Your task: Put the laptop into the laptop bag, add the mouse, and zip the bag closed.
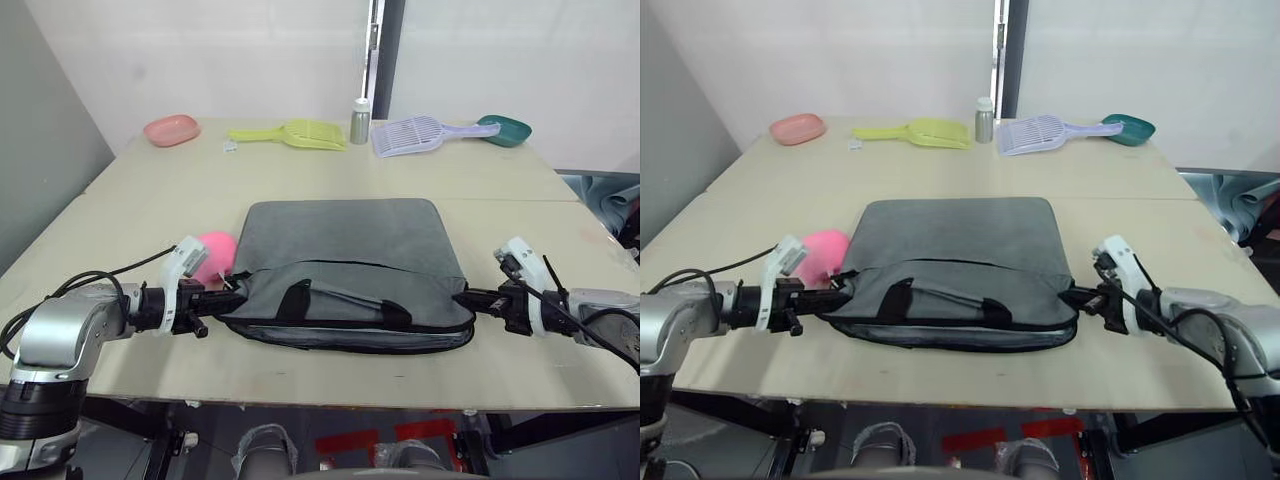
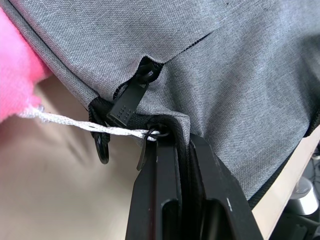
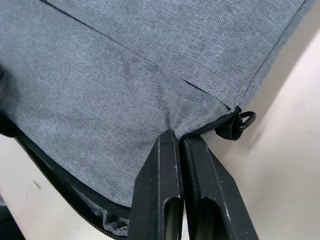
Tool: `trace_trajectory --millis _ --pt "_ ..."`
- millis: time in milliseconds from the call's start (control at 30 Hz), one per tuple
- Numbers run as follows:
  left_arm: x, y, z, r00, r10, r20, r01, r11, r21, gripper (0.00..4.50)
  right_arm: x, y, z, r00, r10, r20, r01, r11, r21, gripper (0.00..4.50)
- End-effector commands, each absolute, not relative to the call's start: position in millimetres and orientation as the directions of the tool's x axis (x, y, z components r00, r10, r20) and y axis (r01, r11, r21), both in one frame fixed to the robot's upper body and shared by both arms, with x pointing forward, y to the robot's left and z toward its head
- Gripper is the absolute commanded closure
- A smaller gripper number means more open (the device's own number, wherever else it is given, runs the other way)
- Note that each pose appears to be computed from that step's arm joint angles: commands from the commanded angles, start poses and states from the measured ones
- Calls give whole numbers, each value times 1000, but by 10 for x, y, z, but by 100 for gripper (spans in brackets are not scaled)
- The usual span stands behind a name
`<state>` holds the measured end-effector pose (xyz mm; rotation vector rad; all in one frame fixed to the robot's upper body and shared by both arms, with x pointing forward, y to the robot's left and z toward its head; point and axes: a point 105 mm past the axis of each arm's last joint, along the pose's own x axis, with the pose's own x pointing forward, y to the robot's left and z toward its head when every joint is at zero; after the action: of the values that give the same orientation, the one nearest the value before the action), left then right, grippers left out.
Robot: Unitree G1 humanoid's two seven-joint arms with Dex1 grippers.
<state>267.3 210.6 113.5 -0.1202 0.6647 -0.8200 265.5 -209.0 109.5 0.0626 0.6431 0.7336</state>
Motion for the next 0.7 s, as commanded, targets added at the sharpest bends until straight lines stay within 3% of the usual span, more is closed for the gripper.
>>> trace_trajectory --millis 33,233,267,467,567,633,700 --pt "2680 2101 1117 479 -721 -500 653 674 -346 447 2621 -1953 1118 515 694 -503 -659 696 286 450" --pt "2687 2011 1140 450 -751 -484 698 633 -334 447 2672 -2030 1100 534 675 -509 -645 715 272 450" --pt "2679 2015 1146 447 -752 -485 704 630 -327 372 2693 -2059 1093 543 666 -511 -633 725 271 450" --pt "2724 2250 1355 490 -727 -481 710 653 -264 167 2744 -2230 1177 557 663 -500 -625 731 274 253" --pt "2817 2516 1522 564 -666 -488 700 699 -147 58 2726 -2407 1332 569 669 -478 -636 727 260 145" --pt "2770 2569 1748 554 -702 -448 749 655 -100 0 2705 -2544 1499 591 666 -454 -641 730 237 74" --pt "2679 2602 1973 524 -746 -412 801 596 -61 0 2658 -2658 1675 606 670 -428 -661 724 198 5"
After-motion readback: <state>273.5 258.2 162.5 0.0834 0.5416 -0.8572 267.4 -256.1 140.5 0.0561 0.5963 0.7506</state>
